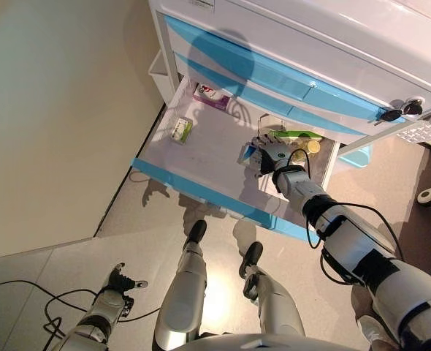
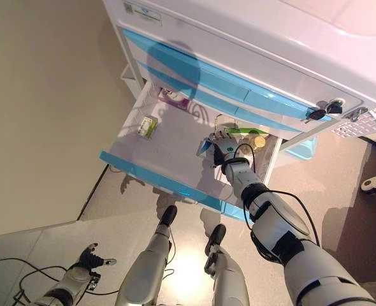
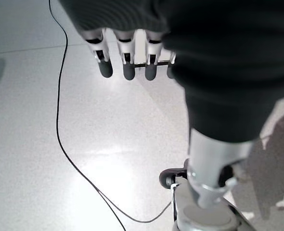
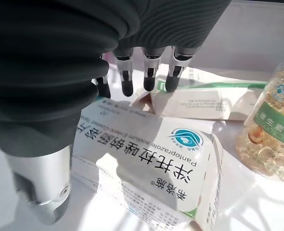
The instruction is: Open the drawer and pick up the medicine
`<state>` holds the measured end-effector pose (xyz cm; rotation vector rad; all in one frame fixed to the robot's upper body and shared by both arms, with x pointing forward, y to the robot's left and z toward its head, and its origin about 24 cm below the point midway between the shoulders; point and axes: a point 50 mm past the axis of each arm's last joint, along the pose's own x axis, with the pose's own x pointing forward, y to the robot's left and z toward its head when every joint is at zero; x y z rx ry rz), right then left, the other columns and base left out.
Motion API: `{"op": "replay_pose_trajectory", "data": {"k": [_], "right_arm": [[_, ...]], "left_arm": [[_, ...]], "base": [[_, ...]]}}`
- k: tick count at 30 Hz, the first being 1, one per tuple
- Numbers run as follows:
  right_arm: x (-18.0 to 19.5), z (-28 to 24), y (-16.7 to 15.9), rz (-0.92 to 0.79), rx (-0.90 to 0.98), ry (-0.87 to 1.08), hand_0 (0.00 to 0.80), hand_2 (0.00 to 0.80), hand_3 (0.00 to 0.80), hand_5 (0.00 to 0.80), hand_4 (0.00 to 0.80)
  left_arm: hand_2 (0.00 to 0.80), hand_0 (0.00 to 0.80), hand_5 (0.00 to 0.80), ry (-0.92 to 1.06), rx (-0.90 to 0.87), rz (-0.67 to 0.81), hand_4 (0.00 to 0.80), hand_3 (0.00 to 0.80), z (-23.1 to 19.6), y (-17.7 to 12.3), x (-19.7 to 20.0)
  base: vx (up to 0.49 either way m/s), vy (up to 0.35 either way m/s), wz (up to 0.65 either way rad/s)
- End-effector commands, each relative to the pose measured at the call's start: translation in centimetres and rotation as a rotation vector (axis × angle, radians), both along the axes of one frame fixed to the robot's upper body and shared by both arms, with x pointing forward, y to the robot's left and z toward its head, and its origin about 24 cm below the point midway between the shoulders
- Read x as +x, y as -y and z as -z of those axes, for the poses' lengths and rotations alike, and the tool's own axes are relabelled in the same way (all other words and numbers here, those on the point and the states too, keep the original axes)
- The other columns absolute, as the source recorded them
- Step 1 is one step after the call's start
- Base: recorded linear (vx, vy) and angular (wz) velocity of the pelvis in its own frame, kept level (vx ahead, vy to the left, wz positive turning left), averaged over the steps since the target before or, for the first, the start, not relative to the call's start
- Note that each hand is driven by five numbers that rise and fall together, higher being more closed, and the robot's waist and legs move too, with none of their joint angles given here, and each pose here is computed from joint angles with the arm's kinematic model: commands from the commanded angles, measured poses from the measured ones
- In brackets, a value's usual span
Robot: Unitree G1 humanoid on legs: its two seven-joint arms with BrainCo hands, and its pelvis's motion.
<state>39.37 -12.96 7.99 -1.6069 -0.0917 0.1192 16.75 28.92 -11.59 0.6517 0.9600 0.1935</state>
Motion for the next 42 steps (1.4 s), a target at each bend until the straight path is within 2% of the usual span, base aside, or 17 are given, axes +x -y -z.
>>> {"op": "replay_pose_trajectory", "data": {"k": [1, 24, 35, 42], "right_arm": [[-0.8, 1.9, 4.6, 0.139, -0.087, -0.087, 0.800, 0.800, 0.800, 0.800, 0.800], [-1.0, 2.2, 4.8, 0.146, -0.046, -0.083, 0.800, 0.800, 0.800, 0.800, 0.800], [-0.8, 1.1, 4.5, 0.147, 0.132, -0.030, 0.800, 0.800, 0.800, 0.800, 0.800], [-1.8, 2.4, 4.0, 0.133, 0.259, -0.051, 0.800, 0.800, 0.800, 0.800, 0.800]], "left_arm": [[0.000, 0.000, 0.000, 0.001, -0.012, -0.045, 0.000, 0.000, 0.1, -0.1, -0.1], [0.000, 0.000, 0.000, -0.001, -0.026, -0.059, 0.000, 0.000, 0.4, 0.3, -0.4], [0.000, 0.000, 0.000, 0.022, -0.029, -0.092, 0.000, 0.000, 0.3, 0.2, -0.3], [0.000, 0.000, 0.000, 0.040, -0.029, -0.120, 0.000, 0.000, 0.2, 0.0, -0.2]], "base": [[0.000, 0.000, 0.00], [0.000, 0.000, 0.00], [0.004, 0.003, -0.01], [0.020, 0.026, -0.12]]}}
